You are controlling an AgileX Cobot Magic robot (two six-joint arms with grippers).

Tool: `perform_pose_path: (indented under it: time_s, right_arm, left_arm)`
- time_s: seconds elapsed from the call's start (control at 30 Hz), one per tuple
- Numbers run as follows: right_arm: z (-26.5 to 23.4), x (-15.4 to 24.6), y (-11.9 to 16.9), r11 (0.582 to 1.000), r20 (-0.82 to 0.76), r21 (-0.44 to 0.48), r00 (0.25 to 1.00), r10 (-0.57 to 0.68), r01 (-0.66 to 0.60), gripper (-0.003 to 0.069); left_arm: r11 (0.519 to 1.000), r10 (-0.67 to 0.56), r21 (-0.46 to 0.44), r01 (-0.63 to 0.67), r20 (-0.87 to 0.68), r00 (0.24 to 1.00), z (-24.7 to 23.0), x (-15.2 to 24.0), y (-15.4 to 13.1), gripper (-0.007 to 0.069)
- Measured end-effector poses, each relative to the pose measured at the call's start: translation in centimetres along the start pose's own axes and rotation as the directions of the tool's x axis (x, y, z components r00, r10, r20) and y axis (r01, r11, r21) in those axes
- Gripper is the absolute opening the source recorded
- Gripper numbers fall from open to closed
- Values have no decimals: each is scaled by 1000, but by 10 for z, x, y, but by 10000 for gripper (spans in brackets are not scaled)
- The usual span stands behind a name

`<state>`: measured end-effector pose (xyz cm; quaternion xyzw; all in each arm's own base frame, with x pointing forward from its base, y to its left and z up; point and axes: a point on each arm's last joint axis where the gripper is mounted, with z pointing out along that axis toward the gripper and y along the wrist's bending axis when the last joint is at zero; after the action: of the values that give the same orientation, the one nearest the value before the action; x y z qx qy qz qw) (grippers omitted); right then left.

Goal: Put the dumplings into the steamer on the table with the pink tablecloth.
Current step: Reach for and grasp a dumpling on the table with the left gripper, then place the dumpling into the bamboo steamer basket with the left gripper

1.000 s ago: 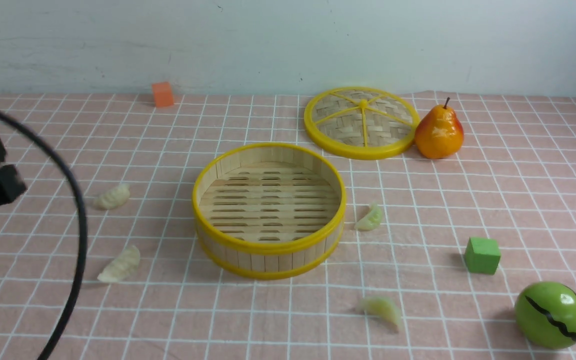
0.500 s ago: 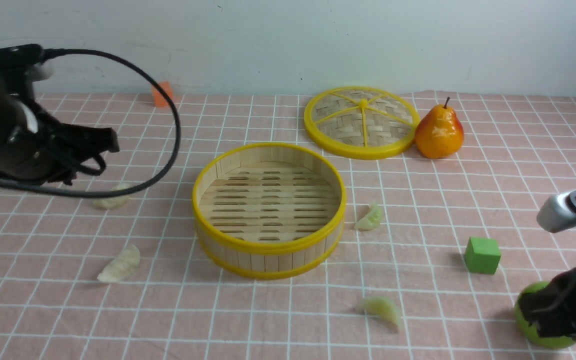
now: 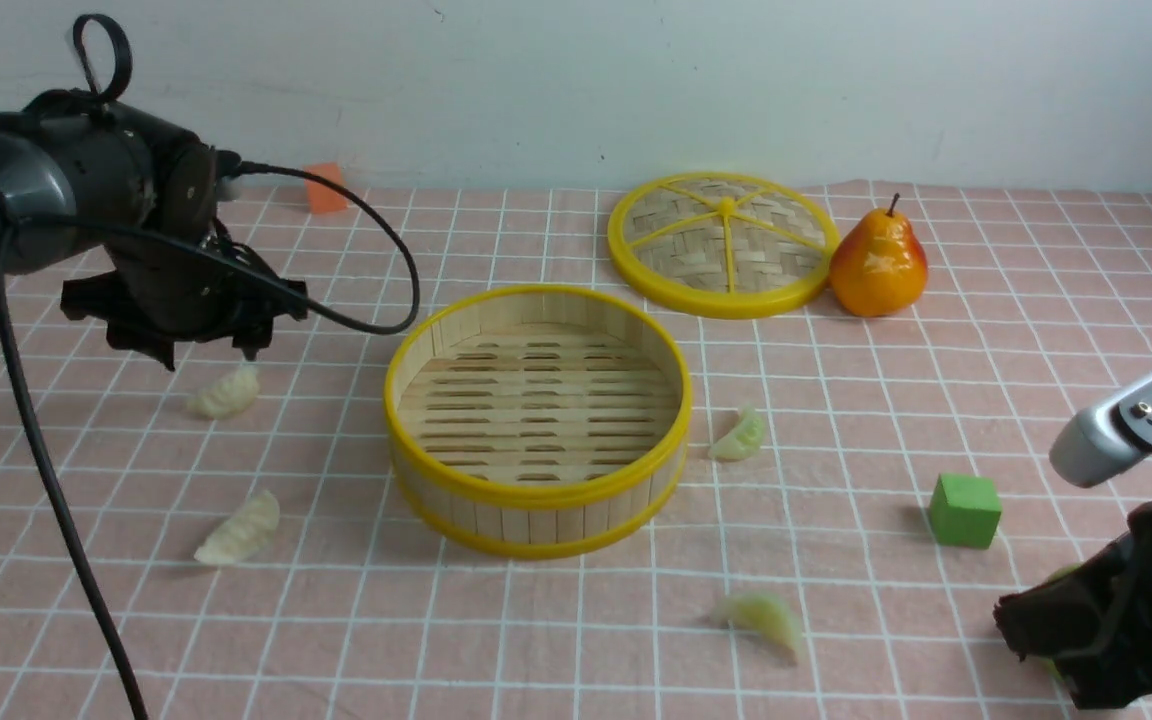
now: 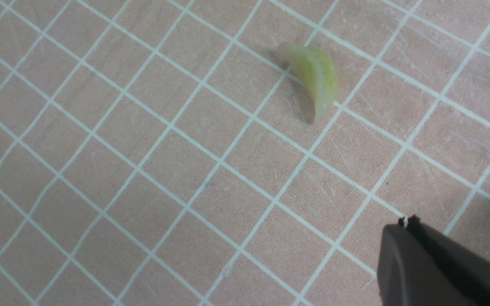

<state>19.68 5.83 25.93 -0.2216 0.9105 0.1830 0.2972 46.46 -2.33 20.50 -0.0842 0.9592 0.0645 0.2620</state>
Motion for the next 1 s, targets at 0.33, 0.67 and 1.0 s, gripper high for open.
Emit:
perform_pose_path:
  time_s: [0.33,0.67,1.0]
  right_arm:
    - [0,0,0,1000,3,1,1000,2,-2,-1]
    - [0,-2,-1,1000,17,9,1000,6,-6,-1]
    - [0,-4,-2,1000,43,16,999,19,-20,0]
  left_arm:
    - [995,19,103,-5,-137,990,42,7,-4,362]
    - [991,-15,132,35,-151,988,39,7,-7,16]
    - [976,-82,200,89,-43,996,-23,-14,-10,11]
